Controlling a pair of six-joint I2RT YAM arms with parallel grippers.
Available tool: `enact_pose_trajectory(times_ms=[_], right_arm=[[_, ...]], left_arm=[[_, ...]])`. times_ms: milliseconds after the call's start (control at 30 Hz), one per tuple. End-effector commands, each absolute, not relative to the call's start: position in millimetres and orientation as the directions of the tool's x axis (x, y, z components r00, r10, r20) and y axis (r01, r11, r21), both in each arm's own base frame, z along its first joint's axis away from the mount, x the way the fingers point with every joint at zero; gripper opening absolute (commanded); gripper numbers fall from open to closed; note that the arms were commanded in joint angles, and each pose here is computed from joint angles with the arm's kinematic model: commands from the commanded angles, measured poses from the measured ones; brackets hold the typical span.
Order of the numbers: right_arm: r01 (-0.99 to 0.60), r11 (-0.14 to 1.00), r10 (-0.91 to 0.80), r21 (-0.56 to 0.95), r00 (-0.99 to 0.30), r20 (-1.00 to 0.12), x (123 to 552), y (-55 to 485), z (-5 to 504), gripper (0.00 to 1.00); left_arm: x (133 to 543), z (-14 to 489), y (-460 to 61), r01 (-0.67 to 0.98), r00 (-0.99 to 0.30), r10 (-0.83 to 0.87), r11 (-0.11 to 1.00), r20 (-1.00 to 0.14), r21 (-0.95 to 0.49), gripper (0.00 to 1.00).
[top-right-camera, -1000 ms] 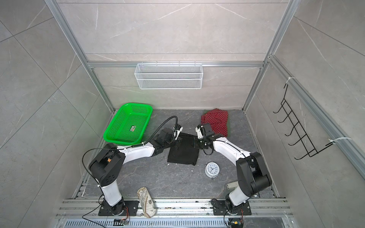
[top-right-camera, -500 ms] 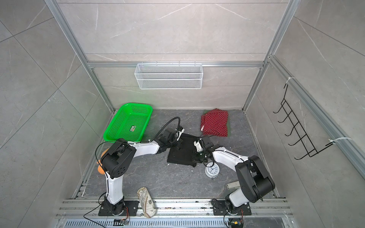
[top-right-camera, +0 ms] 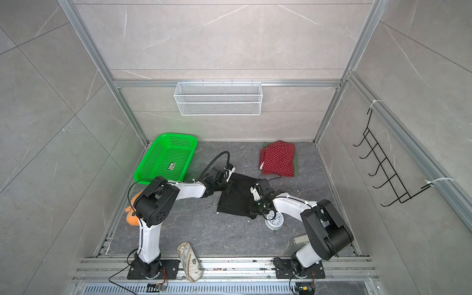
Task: Fold and stack skirts
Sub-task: Smooth out the skirt at the center of the table.
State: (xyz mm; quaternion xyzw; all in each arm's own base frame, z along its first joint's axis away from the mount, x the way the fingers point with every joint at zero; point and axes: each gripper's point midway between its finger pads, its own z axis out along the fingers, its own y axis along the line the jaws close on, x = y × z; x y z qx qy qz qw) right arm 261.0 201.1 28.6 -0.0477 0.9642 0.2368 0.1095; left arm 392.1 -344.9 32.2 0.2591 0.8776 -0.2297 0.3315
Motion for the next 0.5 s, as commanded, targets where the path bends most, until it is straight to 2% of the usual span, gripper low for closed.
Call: enact_pose_trajectory(times_ms=[0, 133, 267, 400, 467], right_arm=[[-0.167, 0.896, -0.048, 0.412, -0.958, -0.283, 272.8, 198.4, 48.8, 0.40], [-0.170, 0.888, -0.021, 0.428, -0.943, -0.333, 293.0, 201.1, 79.4, 0.53], [-0.129, 0.891, 0.025, 0.436, -0.944, -0.330, 308.2, 190.2, 90.4, 0.58], [-0.073, 0.898, 0.071, 0.433, -0.949, -0.308, 317.8, 170.3, 85.6, 0.61], [-0.056, 0.897, 0.084, 0.438, -0.953, -0.292, 318.6, 162.2, 78.8, 0.65]], left_arm=[[399.9, 54.6, -351.7, 0.613, -0.624, 0.261, 0.747, -0.736, -0.255, 0.00], [395.8, 73.4, -348.2, 0.622, -0.601, 0.250, 0.743, -0.759, -0.247, 0.00], [389.1, 96.3, -342.9, 0.631, -0.577, 0.234, 0.736, -0.783, -0.245, 0.00], [376.6, 113.5, -337.8, 0.637, -0.578, 0.216, 0.723, -0.787, -0.269, 0.34], [368.2, 117.2, -336.4, 0.638, -0.591, 0.209, 0.712, -0.779, -0.293, 0.43]])
